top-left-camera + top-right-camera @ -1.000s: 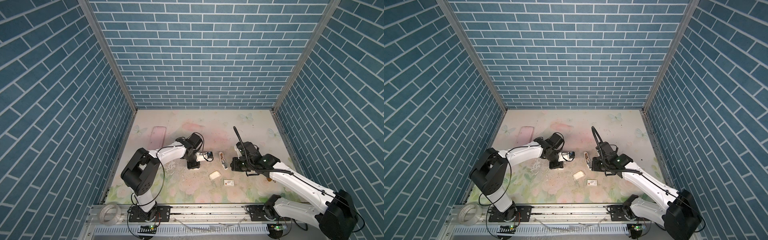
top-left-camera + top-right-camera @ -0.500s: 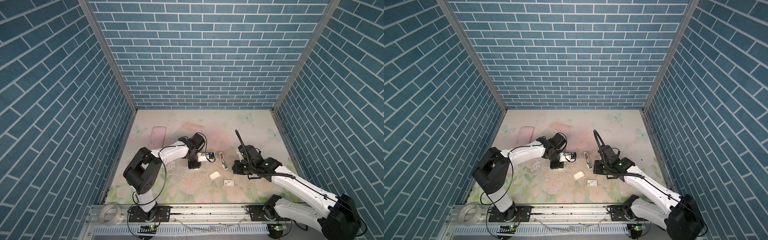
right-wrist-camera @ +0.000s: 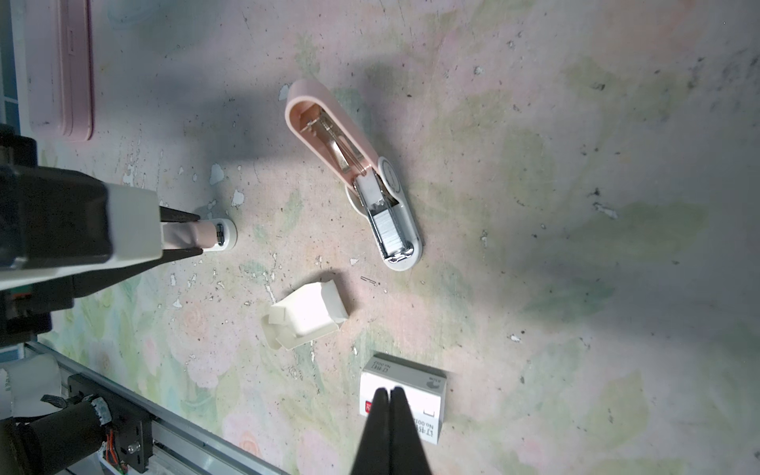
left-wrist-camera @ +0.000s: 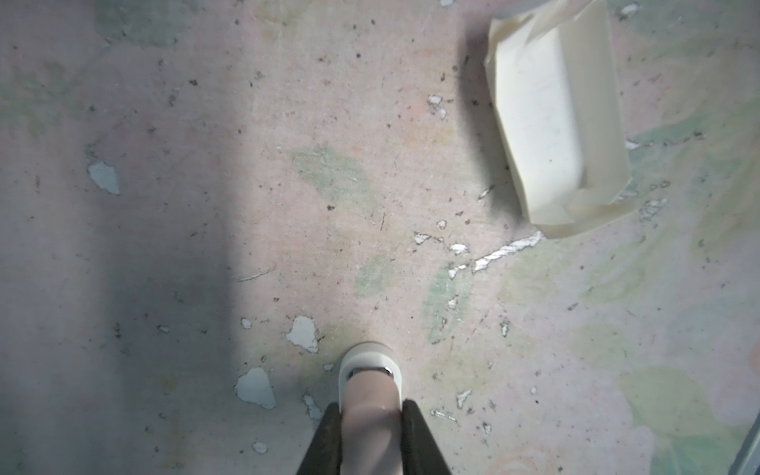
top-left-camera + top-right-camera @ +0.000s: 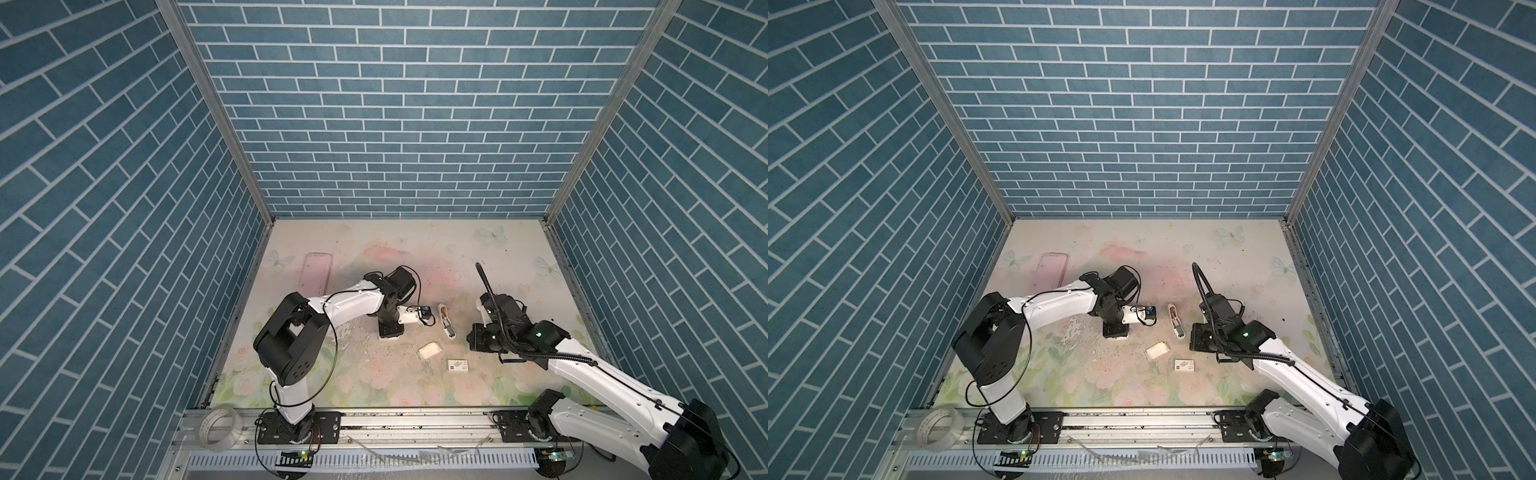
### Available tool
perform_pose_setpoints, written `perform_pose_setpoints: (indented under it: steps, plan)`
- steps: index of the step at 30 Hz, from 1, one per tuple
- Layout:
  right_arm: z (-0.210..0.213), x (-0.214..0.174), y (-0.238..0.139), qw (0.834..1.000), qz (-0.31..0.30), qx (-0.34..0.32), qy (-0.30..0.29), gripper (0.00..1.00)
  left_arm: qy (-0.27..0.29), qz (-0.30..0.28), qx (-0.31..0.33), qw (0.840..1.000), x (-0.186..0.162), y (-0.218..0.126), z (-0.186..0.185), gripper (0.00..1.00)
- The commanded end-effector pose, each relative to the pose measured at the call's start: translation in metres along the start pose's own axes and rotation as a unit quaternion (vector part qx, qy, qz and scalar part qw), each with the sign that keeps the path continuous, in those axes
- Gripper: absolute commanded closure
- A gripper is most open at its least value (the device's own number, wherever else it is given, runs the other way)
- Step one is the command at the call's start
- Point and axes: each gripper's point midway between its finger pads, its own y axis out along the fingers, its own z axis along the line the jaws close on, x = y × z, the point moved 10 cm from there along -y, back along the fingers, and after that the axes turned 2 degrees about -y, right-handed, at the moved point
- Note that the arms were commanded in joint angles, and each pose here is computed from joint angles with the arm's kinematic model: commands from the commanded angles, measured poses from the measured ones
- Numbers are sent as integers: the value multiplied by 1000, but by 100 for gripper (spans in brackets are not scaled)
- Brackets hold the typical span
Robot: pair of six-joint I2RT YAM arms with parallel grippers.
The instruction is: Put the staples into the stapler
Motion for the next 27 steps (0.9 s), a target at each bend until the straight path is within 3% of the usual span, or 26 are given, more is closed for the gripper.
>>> perform_pose_setpoints:
  steps: [1, 13, 27]
  plan:
    - [-4, -2, -1, 1000, -8, -2, 19, 100, -13, 132, -42, 990, -34, 51, -12, 100]
    - [-7, -6, -5, 1000, -11, -2, 20, 100, -12, 152, -44, 987, -34, 62, -13, 100]
    - [-10, -7, -4, 1000, -12, -9, 21, 100, -12, 104, -2, 994, -17, 25, -6, 100]
